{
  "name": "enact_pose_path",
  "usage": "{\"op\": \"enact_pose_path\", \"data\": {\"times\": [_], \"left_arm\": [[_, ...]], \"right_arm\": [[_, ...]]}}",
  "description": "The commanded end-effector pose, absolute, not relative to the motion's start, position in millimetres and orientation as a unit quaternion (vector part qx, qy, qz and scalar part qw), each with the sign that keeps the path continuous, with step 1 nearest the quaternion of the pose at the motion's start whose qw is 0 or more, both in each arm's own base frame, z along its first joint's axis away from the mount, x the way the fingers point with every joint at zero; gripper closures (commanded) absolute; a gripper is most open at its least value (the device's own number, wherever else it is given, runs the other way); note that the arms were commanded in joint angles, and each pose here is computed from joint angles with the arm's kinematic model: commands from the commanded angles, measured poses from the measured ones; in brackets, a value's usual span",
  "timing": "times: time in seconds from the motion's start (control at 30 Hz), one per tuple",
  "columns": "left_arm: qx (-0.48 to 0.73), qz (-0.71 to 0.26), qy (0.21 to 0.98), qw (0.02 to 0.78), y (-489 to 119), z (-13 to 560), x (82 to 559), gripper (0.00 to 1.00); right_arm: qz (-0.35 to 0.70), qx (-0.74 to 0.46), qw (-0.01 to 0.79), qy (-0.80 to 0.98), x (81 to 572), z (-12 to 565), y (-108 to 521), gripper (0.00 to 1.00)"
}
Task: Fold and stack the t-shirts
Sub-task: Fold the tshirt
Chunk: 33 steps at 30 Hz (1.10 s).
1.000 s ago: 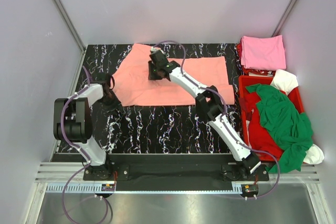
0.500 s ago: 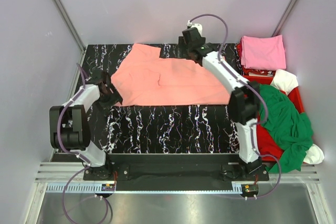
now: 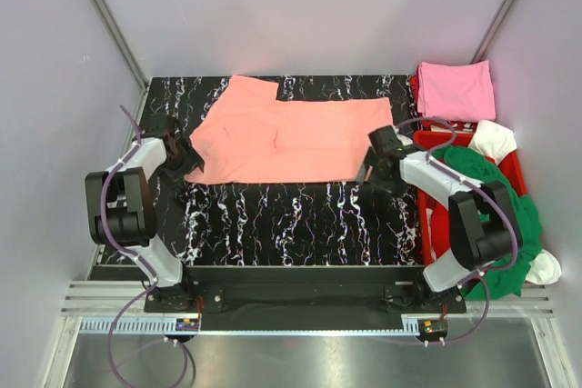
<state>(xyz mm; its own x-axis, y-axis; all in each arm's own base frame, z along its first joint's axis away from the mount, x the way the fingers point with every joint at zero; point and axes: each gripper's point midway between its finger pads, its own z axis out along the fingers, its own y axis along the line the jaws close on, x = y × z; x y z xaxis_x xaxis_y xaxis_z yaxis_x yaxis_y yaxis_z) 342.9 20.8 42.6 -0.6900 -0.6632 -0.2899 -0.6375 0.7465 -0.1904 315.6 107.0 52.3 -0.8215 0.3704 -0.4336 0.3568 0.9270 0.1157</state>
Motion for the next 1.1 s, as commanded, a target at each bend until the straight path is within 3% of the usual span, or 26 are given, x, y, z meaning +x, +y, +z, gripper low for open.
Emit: {"op": "enact_pose_path", "data": {"times": [0.0, 0.57, 0.7, 0.8, 0.83, 0.93, 1.0, 1.03, 1.07], "left_arm": [[-0.367, -0.049, 0.905, 0.209, 28, 53, 365, 0.22], [-0.389, -0.052, 0.895, 0.212, 35, 36, 378, 0.28], [-0.393, -0.059, 0.891, 0.218, 34, 31, 386, 0.34], [-0.388, -0.079, 0.892, 0.219, 28, 27, 394, 0.60], [-0.386, -0.083, 0.892, 0.221, 28, 28, 397, 0.78], [-0.381, -0.090, 0.892, 0.224, 26, 33, 399, 1.00], [-0.380, -0.082, 0.893, 0.227, 28, 41, 396, 1.00], [-0.382, -0.073, 0.894, 0.223, 31, 44, 390, 1.00], [-0.385, -0.066, 0.893, 0.223, 34, 46, 386, 1.00]], "right_arm": [[0.068, 0.252, 0.264, 0.929, 324, 69, 96, 0.11], [0.097, 0.342, 0.273, 0.894, 342, 29, 49, 0.13], [0.095, 0.348, 0.278, 0.890, 351, 28, 47, 0.15], [0.088, 0.350, 0.268, 0.893, 354, 19, 46, 0.18], [0.086, 0.350, 0.261, 0.896, 353, 13, 46, 0.19], [0.080, 0.353, 0.256, 0.897, 355, 5, 46, 0.33], [0.078, 0.352, 0.257, 0.897, 358, 5, 45, 0.45], [0.072, 0.346, 0.255, 0.900, 358, 3, 44, 0.59], [0.069, 0.345, 0.251, 0.902, 358, 4, 43, 0.68]]}}
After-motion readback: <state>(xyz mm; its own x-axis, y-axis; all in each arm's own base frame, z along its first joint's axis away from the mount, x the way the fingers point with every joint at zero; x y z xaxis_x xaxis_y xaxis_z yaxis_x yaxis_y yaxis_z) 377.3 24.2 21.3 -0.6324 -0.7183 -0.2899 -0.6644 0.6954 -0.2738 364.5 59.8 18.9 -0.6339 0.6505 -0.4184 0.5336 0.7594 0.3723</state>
